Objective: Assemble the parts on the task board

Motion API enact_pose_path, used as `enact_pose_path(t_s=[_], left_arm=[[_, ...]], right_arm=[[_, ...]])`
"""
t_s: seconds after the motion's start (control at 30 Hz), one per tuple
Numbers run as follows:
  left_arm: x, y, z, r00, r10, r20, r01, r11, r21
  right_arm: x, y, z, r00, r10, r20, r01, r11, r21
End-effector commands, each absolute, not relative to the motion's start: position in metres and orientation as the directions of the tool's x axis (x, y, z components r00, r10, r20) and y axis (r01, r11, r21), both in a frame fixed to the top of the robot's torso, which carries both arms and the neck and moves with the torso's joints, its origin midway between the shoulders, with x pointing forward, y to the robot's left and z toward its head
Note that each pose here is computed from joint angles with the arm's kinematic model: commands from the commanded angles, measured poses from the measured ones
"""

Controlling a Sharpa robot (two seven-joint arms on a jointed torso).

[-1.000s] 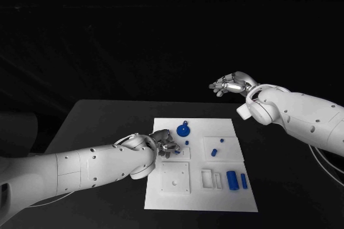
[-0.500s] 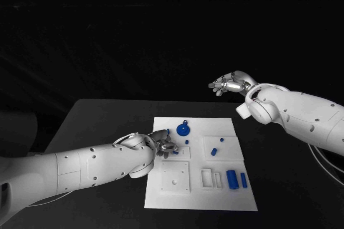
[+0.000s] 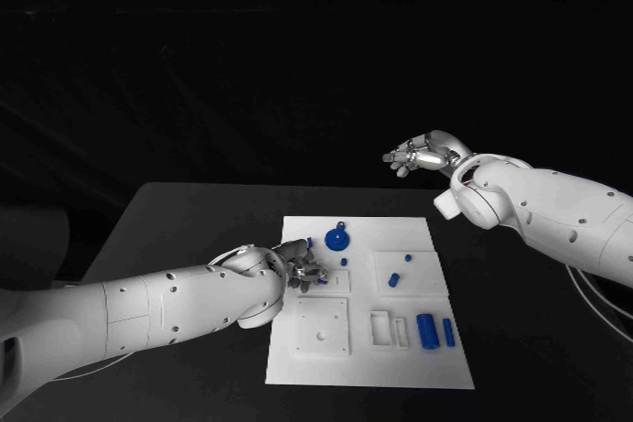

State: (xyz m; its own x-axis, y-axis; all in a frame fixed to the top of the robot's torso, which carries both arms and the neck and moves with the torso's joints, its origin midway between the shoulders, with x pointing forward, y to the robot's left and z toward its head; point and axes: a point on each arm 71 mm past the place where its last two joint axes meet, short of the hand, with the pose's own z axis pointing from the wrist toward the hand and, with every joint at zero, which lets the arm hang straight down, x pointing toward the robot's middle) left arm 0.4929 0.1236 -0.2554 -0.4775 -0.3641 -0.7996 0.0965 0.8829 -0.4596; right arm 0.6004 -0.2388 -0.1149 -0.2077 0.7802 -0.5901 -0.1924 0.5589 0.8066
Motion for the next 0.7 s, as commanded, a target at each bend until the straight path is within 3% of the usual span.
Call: enact_pose_path(t_s=[0.03, 0.7], left_arm=[[0.49, 0.1209, -0.2557, -0.477, -0.363, -0.8, 0.111, 0.878, -0.465], [0.4919, 0.1207, -0.2585, -0.497, -0.345, -0.796, 0.103, 0.888, -0.449]], right_arm=[[0.6, -0.2374, -0.115, -0.221, 0.773, -0.595, -0.203, 0.56, 0.803], [0.6, -0.2359, -0.1157, -0.229, 0.771, -0.594, -0.201, 0.56, 0.804]])
